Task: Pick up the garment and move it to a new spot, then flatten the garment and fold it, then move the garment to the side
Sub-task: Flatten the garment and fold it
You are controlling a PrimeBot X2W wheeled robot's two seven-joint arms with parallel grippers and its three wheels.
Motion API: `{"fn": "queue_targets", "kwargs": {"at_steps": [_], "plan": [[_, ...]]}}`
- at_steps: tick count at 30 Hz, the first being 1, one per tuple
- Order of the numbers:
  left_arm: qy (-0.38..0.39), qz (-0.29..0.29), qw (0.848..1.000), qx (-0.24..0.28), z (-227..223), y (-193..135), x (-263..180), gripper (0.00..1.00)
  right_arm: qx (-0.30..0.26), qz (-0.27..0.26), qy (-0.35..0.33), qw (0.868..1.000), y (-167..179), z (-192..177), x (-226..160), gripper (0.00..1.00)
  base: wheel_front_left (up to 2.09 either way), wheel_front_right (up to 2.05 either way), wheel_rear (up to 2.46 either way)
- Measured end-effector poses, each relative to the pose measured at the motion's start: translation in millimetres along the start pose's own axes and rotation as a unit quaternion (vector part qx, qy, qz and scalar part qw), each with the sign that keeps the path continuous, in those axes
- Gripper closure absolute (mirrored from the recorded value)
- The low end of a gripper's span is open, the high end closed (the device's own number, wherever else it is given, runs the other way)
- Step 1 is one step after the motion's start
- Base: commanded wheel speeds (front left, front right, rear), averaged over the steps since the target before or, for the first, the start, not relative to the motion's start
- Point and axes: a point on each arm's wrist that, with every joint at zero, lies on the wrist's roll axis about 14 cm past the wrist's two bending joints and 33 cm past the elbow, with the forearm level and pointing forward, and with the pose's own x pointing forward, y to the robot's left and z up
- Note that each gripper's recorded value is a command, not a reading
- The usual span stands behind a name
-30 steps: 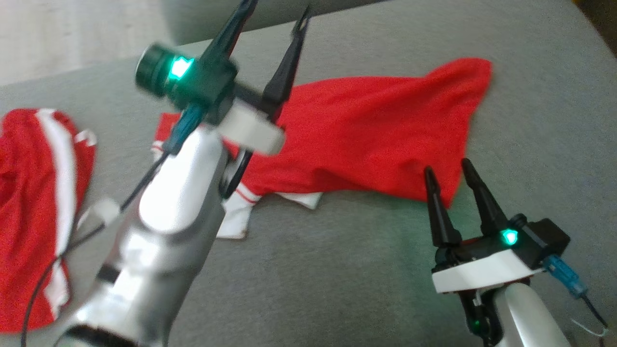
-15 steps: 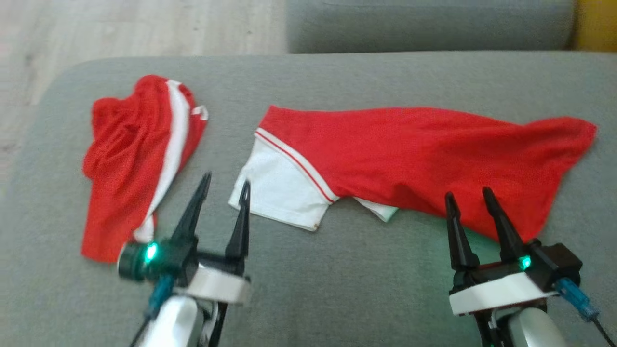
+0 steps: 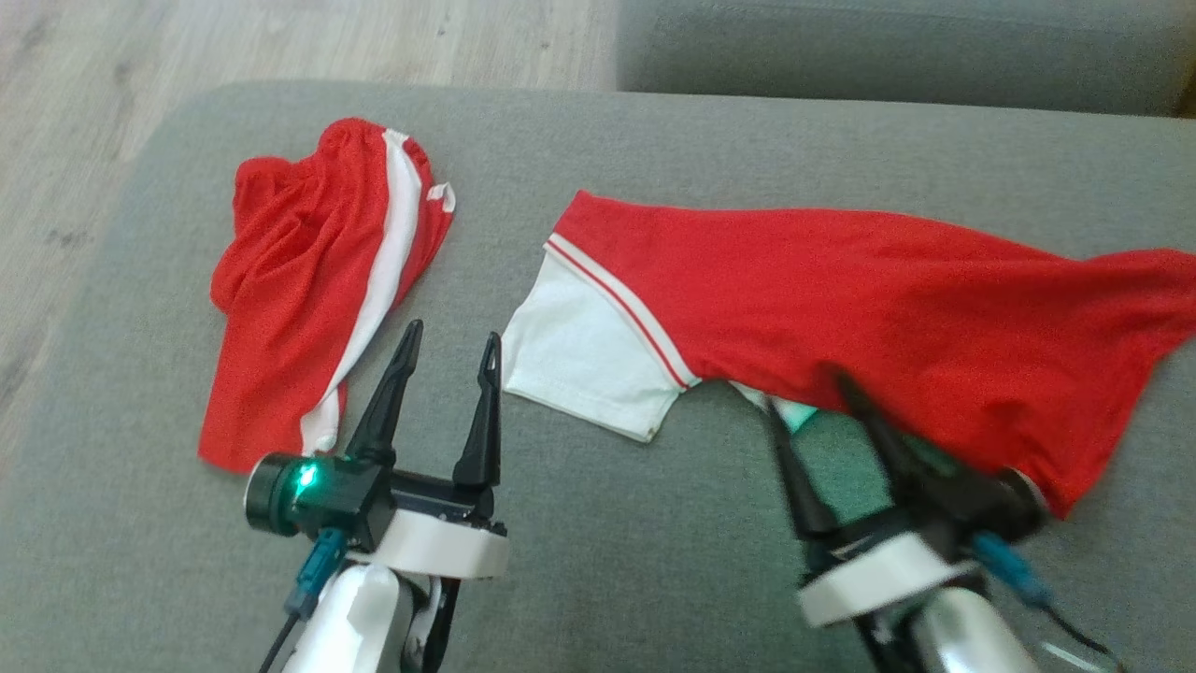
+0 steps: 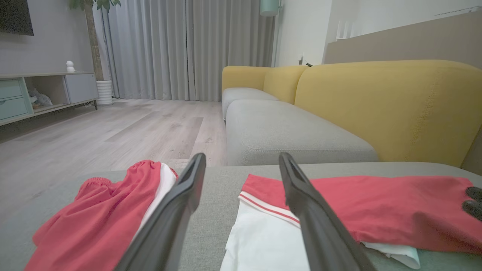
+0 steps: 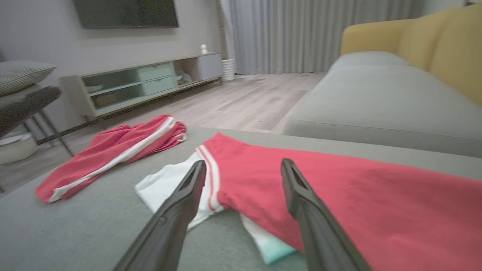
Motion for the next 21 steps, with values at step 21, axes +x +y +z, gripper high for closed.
{"fn": "queue_targets", "kwargs": {"at_steps": [21], "plan": [[0.03, 0.074, 0.997, -0.008, -15.8, 42.4, -10.3, 0.0, -0.152, 0.23, 0.224, 0.935, 72.8, -112.1, 70.8, 0.0, 0.0, 0.0, 0.0]]}}
